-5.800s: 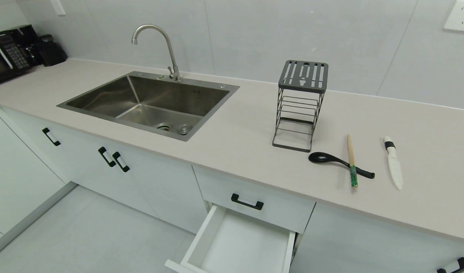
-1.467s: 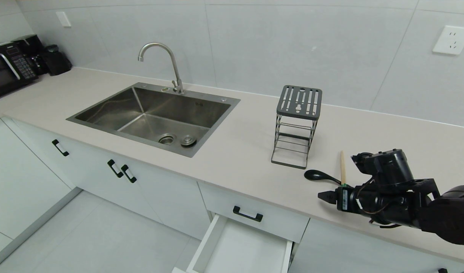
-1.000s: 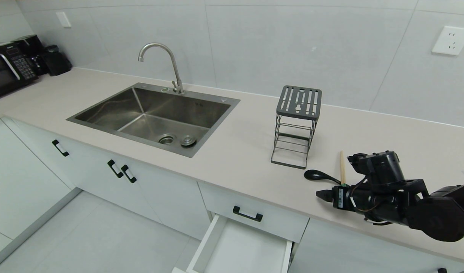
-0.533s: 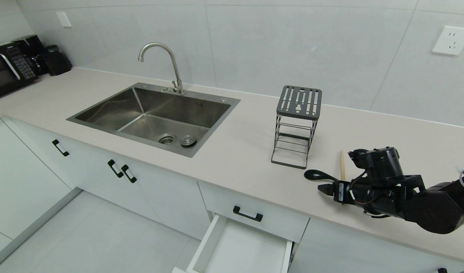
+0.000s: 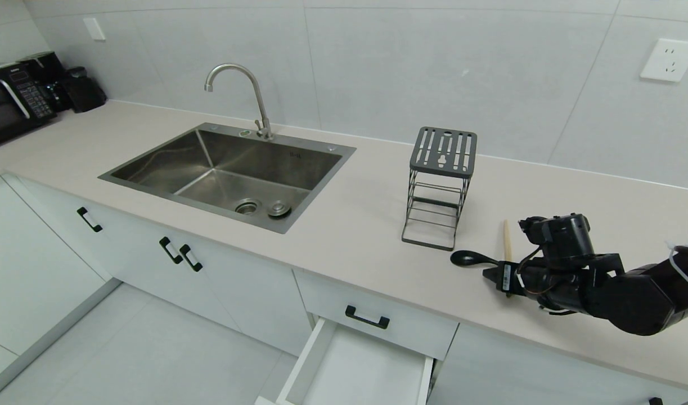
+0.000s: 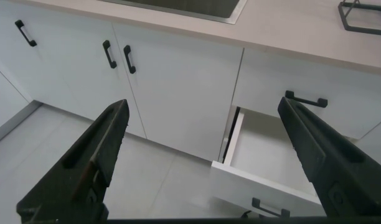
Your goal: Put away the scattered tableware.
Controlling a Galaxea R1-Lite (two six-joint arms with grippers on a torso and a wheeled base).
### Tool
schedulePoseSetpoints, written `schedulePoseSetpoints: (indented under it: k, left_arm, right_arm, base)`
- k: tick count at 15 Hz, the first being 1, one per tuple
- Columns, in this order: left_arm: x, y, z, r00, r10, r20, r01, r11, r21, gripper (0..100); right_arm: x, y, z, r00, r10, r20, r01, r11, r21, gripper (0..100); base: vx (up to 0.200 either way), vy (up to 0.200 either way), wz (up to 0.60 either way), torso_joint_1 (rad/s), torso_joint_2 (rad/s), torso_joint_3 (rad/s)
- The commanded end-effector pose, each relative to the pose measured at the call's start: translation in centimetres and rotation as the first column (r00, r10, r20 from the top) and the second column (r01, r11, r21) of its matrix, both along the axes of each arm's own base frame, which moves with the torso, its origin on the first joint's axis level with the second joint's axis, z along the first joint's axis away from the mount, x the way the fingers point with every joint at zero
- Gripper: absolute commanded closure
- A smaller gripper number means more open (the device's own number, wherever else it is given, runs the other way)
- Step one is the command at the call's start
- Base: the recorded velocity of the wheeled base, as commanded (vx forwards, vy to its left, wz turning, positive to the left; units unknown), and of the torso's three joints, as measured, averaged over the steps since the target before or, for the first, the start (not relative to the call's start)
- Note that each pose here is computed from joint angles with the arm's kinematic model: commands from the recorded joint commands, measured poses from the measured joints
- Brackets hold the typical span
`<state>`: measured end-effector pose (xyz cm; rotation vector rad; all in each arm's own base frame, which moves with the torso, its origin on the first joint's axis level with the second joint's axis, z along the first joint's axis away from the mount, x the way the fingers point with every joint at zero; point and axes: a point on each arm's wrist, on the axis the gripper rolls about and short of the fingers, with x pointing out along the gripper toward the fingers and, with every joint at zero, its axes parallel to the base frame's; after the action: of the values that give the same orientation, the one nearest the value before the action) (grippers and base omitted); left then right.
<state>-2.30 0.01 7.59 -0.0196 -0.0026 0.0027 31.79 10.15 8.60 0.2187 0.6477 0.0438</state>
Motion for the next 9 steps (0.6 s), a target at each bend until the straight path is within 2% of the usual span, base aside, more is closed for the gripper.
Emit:
schedulePoseSetpoints:
  k: [1,5,9]
  left_arm:
    - [0.0,0.0,0.0,1.0,0.0,-0.001,0.0,1.0,0.0,0]
    - [0.0,0.0,0.0,1.0,0.0,-0.001,0.0,1.0,0.0,0]
    - [0.0,0.0,0.0,1.0,0.0,-0.001,0.0,1.0,-0.002,0]
  right_arm:
    - [0.3,-0.9,-0.1,1.0,-0.026,-0.002,0.026,1.0,0.0,100]
    - [1.0,-4.5,0.2,0.993,-0.114,0.008,0.114,0.993,-0.022,100]
    - [-0.7,-4.5,3.1,0.991,-0.102,0.083,0.102,0.995,0.005,100]
  base:
    - [0.0,0.0,0.0,0.0,0.0,0.0]
    - [0.0,0.0,0.0,0.0,0.0,0.0]
    - [0.0,0.0,0.0,0.0,0.0,0.0]
